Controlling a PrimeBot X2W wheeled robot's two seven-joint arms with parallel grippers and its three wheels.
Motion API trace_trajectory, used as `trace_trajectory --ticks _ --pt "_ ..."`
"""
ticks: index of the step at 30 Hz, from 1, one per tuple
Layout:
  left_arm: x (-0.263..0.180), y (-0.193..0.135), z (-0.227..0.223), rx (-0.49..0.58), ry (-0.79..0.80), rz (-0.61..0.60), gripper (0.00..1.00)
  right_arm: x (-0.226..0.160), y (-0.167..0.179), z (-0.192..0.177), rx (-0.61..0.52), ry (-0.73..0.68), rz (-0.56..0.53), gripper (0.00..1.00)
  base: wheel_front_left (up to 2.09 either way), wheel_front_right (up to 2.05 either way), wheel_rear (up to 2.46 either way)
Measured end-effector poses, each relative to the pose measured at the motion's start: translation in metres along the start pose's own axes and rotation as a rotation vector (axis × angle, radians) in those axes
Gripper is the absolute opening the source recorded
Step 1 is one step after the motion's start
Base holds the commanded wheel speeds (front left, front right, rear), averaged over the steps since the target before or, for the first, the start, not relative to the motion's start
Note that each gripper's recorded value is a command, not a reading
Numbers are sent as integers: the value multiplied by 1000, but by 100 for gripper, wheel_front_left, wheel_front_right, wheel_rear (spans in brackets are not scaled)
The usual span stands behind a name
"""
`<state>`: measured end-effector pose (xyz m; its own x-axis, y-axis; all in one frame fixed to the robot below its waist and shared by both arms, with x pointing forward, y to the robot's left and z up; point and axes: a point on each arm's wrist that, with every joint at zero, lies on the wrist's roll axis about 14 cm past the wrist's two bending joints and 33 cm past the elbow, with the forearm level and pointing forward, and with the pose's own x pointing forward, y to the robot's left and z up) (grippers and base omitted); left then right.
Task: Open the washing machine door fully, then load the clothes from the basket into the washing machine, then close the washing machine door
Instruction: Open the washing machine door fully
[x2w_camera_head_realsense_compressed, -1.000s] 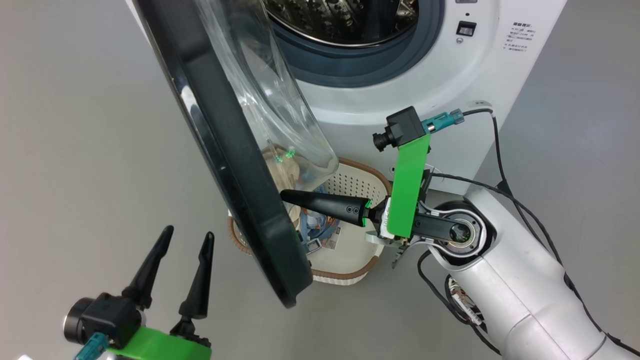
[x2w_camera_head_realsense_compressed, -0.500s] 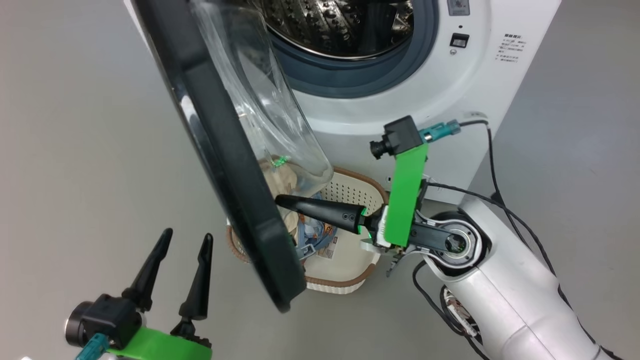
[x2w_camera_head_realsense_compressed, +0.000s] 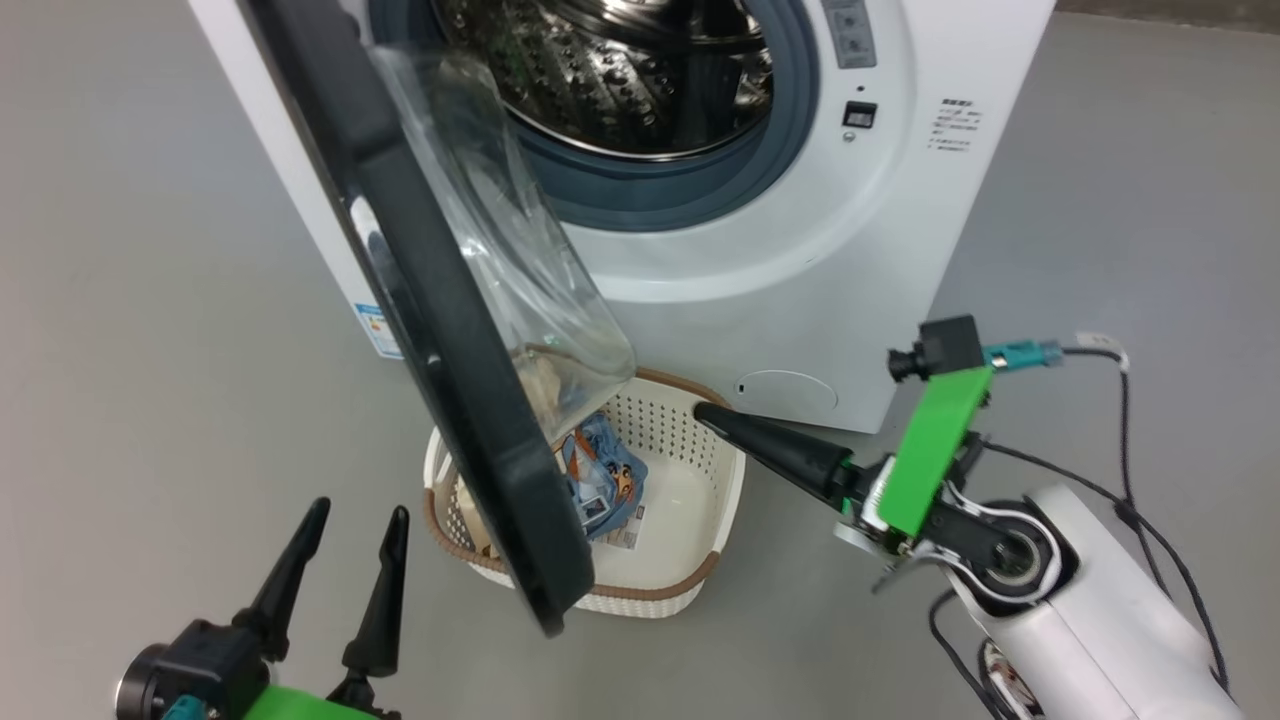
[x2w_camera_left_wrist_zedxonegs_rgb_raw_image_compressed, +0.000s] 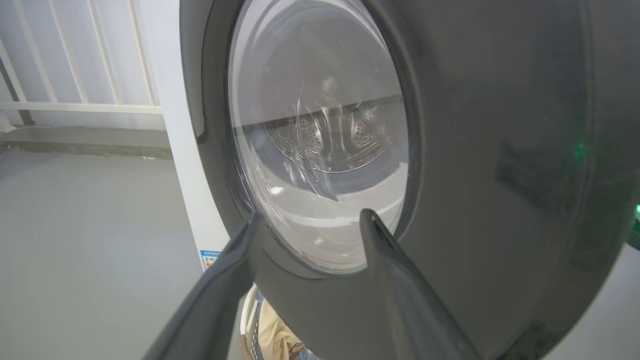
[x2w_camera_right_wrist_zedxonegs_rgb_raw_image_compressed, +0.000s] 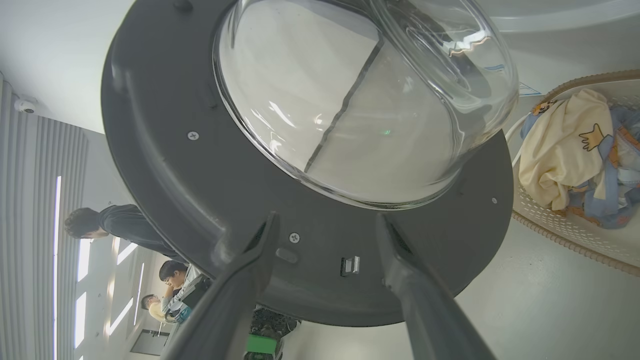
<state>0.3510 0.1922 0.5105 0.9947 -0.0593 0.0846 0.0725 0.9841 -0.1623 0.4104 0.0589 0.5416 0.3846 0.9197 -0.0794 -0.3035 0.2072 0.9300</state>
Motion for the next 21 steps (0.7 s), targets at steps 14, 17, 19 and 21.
trace_trajectory --ticks 14,17,19,21 --pt "-2 -12 -3 -3 7 -44 100 -76 -59 -1 -44 -182 -225 100 0 0 0" --pt "-4 -14 -4 -4 11 -49 100 -91 -68 4 -79 -242 -273 100 0 0 0" --pt "-5 -15 -5 -2 12 -54 100 -100 -73 8 -103 -282 -299 100 0 0 0" --pt "-4 -16 -4 2 9 -59 100 -110 -77 12 -117 -326 -321 100 0 0 0"
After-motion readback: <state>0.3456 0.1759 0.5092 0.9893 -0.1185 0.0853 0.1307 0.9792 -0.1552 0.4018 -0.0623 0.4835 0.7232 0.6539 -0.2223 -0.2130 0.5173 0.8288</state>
